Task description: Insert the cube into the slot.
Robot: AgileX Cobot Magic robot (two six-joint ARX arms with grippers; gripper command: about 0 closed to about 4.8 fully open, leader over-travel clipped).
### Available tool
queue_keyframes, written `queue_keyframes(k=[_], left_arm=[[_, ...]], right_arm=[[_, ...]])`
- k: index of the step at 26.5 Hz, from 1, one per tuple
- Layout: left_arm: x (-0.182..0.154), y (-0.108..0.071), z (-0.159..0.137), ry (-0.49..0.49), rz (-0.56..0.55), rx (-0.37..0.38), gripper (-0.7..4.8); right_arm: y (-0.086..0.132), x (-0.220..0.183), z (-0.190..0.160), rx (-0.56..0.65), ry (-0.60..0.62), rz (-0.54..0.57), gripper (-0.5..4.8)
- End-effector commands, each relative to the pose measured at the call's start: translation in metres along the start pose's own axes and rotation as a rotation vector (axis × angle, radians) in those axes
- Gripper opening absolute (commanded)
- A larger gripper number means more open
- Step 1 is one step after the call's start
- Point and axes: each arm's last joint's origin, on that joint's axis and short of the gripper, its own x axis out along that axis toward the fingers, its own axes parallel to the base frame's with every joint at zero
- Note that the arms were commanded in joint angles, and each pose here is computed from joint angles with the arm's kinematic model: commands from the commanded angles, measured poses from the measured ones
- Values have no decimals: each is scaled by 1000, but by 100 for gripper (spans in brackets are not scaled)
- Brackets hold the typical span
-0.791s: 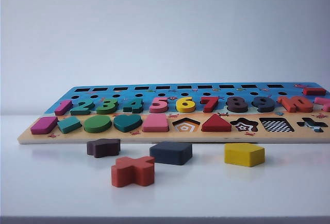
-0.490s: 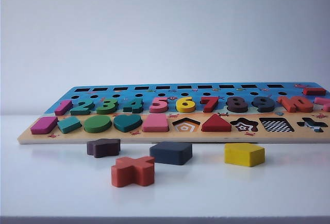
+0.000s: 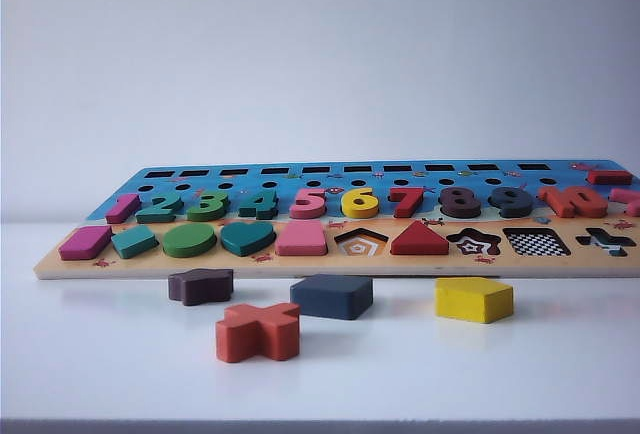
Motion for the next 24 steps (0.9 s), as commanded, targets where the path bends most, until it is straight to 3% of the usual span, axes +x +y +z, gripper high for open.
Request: queue_keyframes(k=[1,15,24], left_arm=[[-1,-7,6,62,-97,21,10],[0,-35,15,254,-432,87,10],[10,-43,17,319,-533,86,10]], right_arm=[[0,0,0,7,1,1,-3],[2,0,1,133,1,59,0],[9,-8,30,0,-143,111,1]])
